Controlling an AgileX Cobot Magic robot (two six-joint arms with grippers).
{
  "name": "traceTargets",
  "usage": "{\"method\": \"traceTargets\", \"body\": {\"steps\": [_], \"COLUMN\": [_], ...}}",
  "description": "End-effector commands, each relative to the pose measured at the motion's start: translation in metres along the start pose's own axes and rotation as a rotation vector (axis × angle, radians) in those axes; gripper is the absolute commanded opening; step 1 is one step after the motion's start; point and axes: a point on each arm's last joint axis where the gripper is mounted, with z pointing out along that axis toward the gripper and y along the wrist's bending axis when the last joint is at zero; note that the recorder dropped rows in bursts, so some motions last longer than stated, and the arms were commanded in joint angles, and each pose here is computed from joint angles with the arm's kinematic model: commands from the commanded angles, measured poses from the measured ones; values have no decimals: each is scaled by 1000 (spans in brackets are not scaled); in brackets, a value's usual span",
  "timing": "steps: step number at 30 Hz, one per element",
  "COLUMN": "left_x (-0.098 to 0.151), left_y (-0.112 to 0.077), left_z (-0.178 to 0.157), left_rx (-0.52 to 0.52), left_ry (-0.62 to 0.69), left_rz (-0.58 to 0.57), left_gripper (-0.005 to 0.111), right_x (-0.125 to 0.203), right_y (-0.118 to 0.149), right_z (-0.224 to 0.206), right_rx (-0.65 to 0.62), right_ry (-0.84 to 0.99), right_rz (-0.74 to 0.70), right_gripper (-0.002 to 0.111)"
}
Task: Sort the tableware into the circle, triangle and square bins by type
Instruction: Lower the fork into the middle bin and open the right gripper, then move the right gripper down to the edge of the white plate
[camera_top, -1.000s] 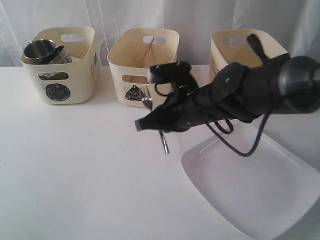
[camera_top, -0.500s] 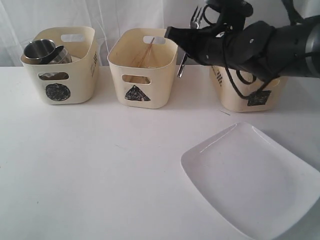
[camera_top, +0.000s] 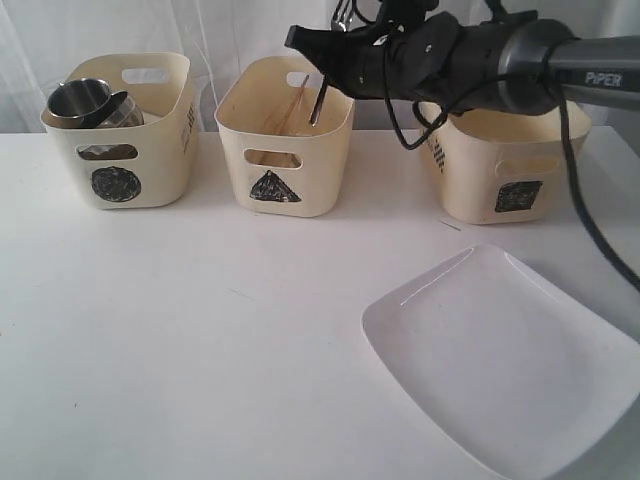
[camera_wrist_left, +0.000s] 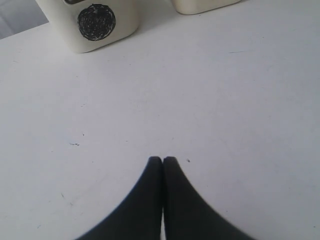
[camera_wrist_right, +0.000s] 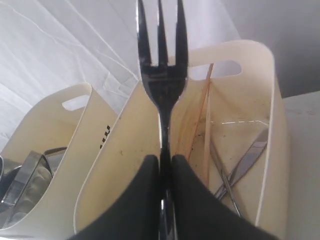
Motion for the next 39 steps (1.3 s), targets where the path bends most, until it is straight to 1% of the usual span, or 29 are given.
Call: {"method": "traceTargets", "body": {"steps": [1,6,10,12,16,18,20,23,26,27,30,32,34,36,37,39], "left_x": [1,1,1,1,1,1,1,1,1,1,1,1,1,1,1,1], "left_y": [-1,-1,-1,-1,-1,-1,-1,-1,-1,-1,-1,-1,-1,-1,-1,-1], "left_z": [0,0,0,0,0,0,0,0,0,0,0,0,0,0,0,0], "left_rx": [6,6,6,6,6,6,6,6,6,6,6,6,6,6,6,6], "left_ry": [2,2,2,2,2,2,2,2,2,2,2,2,2,2,2,2], "left_rz": [0,0,0,0,0,0,0,0,0,0,0,0,0,0,0,0], "left_gripper": [0,0,0,0,0,0,0,0,0,0,0,0,0,0,0,0], "right_x": [-3,-2,-1,0,2,2,0,-6,-15,-20,-23,-23,-16,2,10,30], "right_y": [-1,-2,-3,-3,-3,-2,0,4,2,2,-8,-11,-18,-23,-24,-27], "right_z": [17,33,39,40,40,38,35,22,2,-10,-38,-59,-82,-104,-116,-140], "right_rx": [-15,-25,-26,-25,-27,-30,-34,-32,-14,-6,27,41,58,57,43,16], "right_ry": [24,27,20,27,47,60,77,75,60,44,26,15,47,155,244,469], "right_rz": [-64,-60,-58,-58,-64,-77,-105,-153,-213,-240,-270,-289,-349,-453,-513,-578], "right_gripper": [0,2,11,19,41,45,43,36,23,17,1,0,0,0,0,2]}}
